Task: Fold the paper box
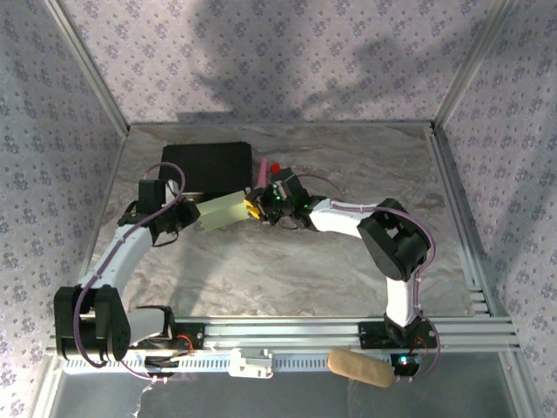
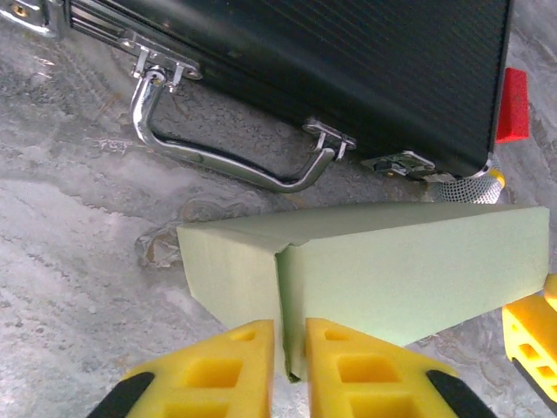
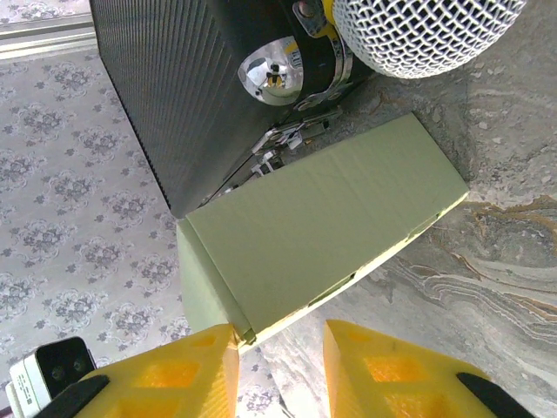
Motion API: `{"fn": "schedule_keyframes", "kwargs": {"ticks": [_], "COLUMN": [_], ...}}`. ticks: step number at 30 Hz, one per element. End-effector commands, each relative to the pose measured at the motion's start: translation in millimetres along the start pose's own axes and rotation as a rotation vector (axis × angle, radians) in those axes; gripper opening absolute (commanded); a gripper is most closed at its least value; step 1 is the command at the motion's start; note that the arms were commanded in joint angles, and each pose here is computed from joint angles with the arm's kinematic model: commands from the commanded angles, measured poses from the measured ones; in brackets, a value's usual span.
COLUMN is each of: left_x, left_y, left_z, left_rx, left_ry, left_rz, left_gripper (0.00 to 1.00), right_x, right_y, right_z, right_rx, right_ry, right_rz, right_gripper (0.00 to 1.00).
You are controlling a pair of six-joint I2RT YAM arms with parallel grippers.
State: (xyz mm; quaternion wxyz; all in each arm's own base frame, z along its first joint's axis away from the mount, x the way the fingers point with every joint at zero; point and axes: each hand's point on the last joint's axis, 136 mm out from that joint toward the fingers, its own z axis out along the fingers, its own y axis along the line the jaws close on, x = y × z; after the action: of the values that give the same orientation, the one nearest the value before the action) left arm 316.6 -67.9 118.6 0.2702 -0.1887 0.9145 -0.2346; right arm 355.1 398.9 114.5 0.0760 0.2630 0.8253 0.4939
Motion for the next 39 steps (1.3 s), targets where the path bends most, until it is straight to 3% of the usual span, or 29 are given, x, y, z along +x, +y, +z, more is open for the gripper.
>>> {"fn": "schedule_keyframes", "kwargs": {"ticks": [1,9,16,18,27,34,39], "left_x": [14.2,15.3,21.9,26.8,52.0,66.7,44.8], "left_y": [10.6,4.9,-10.8,-14.8,-28.6,-34.0,-26.8], "left_z": [7.8,1.6,-3.7,-3.2,-0.1,-5.0,-16.7], "left_rx": [-0.011,0.015,0.079,0.089,0.109,0.120,0.056], "left_ry": [0.044,0.041,0.044,0.051,0.069,0.067,0.022], "left_rz": [-0.016,-0.014,-0.025,-0.021,-0.001,0.012,0.018], "left_gripper": [0.11,0.07,0.08,0.08,0.08,0.08,0.26], "right_x": [-6.2,-4.2,26.4,32.3,34.6,24.7,-2.2], "right_y": [-46.9,-14.0,28.4,27.8,4.2,-27.3,-21.7], "right_z": [1.0,-19.2,-25.9,-15.4,6.7,-49.6,-74.0], "right_rx": [0.147,0.089,0.116,0.125,0.132,0.132,0.173], "right_ry": [-0.016,-0.063,-0.105,-0.087,-0.069,-0.188,-0.243], "right_rz": [0.063,0.029,-0.044,-0.013,0.107,0.094,-0.076], "right_gripper": [0.31,0.39,0.73,0.77,0.80,0.77,0.73]}}
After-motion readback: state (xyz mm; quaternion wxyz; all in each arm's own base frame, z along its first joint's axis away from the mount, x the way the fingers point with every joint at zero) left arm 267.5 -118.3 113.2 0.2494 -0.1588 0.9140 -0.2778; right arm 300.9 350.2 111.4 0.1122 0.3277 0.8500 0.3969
